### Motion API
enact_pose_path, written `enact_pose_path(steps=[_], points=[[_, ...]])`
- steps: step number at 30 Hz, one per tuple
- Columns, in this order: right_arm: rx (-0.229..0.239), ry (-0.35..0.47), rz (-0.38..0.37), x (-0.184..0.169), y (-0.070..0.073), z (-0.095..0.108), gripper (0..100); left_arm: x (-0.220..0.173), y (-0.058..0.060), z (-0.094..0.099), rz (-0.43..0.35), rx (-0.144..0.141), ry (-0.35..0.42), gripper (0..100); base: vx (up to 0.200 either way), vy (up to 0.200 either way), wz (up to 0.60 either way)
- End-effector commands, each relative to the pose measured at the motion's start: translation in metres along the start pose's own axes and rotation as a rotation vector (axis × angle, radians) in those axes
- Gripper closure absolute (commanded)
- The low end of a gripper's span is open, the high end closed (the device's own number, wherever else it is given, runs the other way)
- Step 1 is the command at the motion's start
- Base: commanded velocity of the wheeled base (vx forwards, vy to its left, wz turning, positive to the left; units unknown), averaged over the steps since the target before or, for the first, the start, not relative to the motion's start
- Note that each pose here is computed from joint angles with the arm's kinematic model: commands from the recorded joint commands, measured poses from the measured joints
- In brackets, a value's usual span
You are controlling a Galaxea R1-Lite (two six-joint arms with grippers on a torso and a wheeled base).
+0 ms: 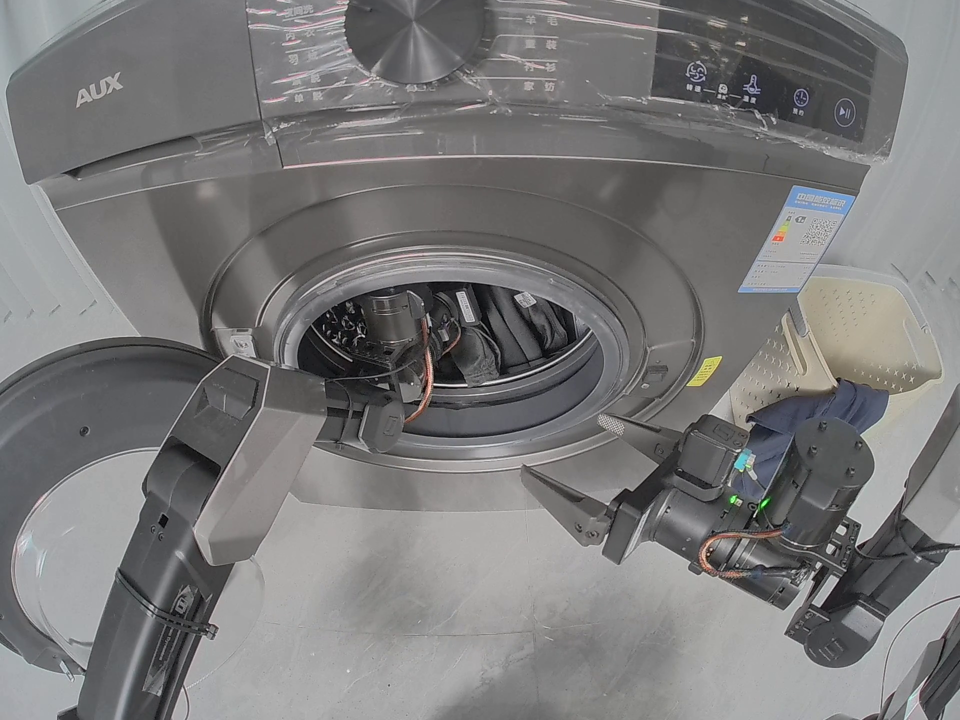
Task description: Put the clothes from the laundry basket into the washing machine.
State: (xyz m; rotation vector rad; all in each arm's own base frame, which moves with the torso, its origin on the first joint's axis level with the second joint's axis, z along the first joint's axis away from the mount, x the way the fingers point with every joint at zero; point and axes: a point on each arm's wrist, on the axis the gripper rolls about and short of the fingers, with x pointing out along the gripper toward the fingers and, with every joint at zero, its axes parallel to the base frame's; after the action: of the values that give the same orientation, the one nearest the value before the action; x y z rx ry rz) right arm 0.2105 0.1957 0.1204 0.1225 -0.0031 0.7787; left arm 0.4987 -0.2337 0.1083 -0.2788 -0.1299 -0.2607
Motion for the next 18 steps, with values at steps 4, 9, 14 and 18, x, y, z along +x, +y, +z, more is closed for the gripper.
enact_pose_path(steps=[4, 9, 14, 18], points=[[0.000, 0.004, 0.000, 0.000, 0.000, -0.001, 0, -0.001, -0.005, -0.002, -0.008, -0.004, 0.003, 0, 0.000, 0.000, 0.00], [0.000, 0.005, 0.000, 0.000, 0.000, -0.001, 0, -0.008, -0.022, 0.001, -0.034, -0.009, 0.026, 0, 0.000, 0.000, 0.00], [0.000, 0.004, 0.000, -0.001, 0.000, -0.001, 0, -0.038, -0.032, -0.010, -0.071, 0.038, 0.205, 0, 0.000, 0.000, 0.00], [0.000, 0.002, 0.000, 0.000, 0.000, 0.000, 0, -0.049, -0.025, -0.025, -0.085, 0.093, 0.278, 0, 0.000, 0.000, 0.00]])
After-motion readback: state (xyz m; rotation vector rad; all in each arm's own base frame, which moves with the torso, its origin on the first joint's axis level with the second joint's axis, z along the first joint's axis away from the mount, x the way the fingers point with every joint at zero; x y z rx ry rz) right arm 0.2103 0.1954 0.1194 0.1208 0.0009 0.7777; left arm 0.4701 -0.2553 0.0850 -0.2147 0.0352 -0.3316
